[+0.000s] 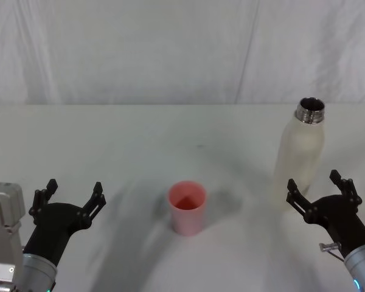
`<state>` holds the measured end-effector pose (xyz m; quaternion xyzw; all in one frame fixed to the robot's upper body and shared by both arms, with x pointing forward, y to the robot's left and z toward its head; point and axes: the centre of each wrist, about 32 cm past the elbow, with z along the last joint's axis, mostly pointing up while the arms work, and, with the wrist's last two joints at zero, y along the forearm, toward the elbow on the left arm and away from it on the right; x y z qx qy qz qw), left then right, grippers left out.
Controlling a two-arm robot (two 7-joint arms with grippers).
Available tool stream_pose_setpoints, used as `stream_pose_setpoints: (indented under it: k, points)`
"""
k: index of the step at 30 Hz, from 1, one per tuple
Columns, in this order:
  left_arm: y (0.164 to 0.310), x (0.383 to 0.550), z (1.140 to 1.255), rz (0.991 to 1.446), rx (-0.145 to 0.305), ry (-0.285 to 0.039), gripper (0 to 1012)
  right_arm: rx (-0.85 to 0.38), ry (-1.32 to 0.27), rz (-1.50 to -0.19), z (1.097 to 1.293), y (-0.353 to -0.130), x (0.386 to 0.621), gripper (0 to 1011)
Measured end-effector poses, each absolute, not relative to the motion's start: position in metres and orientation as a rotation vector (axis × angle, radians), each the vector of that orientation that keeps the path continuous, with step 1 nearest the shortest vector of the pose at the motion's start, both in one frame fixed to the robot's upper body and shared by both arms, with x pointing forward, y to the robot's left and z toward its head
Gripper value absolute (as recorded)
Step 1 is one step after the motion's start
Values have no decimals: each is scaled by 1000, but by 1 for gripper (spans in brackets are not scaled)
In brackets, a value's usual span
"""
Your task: Grasp the thermos with one hand and pour water into the cup lid.
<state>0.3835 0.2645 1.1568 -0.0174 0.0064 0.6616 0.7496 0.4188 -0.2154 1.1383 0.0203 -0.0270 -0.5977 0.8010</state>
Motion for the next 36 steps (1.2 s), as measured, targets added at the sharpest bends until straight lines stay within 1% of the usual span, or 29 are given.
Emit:
stream_pose_setpoints:
  k: [9, 19, 36]
  points:
    - [265, 384, 1157, 1446, -38, 14, 1001, 65, -30, -1255, 1138, -217, 430, 1003]
    - [265, 384, 1157, 1446, -38, 14, 1001, 81, -4, -1235, 1137, -215, 437, 1003]
    - [265, 384, 1157, 1446, -38, 14, 1001, 75, 9, -1222, 1132, -212, 449, 1003]
